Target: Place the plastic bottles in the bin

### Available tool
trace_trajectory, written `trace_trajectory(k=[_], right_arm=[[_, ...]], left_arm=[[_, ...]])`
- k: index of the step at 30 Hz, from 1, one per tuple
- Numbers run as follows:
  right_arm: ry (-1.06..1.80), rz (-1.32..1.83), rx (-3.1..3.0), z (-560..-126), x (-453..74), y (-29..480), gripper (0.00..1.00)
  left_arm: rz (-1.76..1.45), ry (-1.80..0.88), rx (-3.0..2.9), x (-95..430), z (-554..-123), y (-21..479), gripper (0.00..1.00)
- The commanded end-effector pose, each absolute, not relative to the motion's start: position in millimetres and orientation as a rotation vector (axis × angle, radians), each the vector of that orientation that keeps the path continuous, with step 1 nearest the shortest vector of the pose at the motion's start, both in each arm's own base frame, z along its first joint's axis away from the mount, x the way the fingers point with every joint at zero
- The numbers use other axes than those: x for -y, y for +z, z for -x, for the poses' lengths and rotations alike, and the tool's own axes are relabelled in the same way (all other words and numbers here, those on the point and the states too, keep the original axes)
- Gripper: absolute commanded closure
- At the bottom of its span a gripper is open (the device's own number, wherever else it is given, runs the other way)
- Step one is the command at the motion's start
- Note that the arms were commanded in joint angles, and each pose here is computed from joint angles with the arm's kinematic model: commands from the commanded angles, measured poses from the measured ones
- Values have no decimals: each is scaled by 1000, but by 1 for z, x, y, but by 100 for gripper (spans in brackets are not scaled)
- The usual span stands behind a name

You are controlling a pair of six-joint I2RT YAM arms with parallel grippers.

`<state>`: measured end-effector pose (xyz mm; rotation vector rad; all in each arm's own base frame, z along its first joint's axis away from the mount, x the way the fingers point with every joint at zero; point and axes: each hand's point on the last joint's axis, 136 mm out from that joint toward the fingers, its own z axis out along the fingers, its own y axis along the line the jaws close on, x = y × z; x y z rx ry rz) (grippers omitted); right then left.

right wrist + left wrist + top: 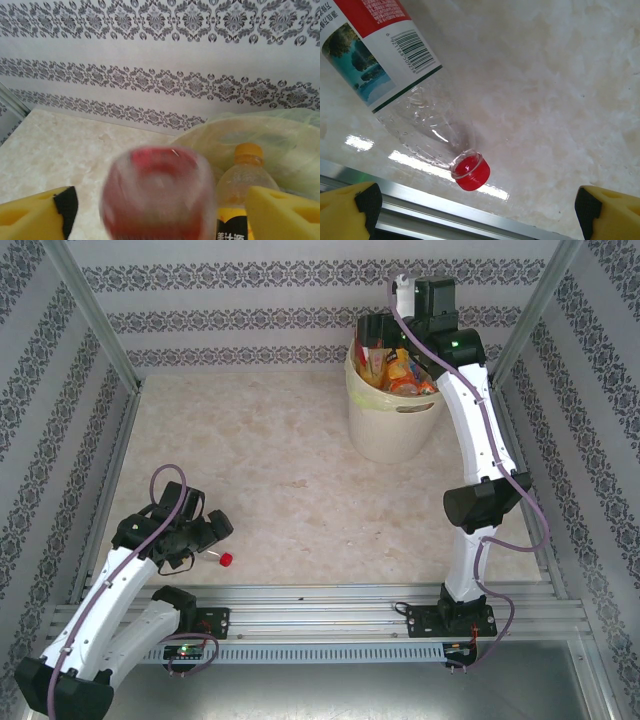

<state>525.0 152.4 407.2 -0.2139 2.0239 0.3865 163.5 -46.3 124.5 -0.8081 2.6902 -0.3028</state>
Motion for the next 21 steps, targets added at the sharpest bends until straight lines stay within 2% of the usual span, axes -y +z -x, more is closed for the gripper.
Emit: trace_trajectory(k=[1,8,21], right_arm=[[371,211,-1964,-515,-150,435,8],[410,242,-1959,-477,-154,448,5],[653,356,-1926,-355,-198,425,2]], left_arm=[[792,-346,-2684,48,-170,123,0],[858,-314,-2692,38,-174,112,0],[953,-198,-2742,25,-182,81,0]])
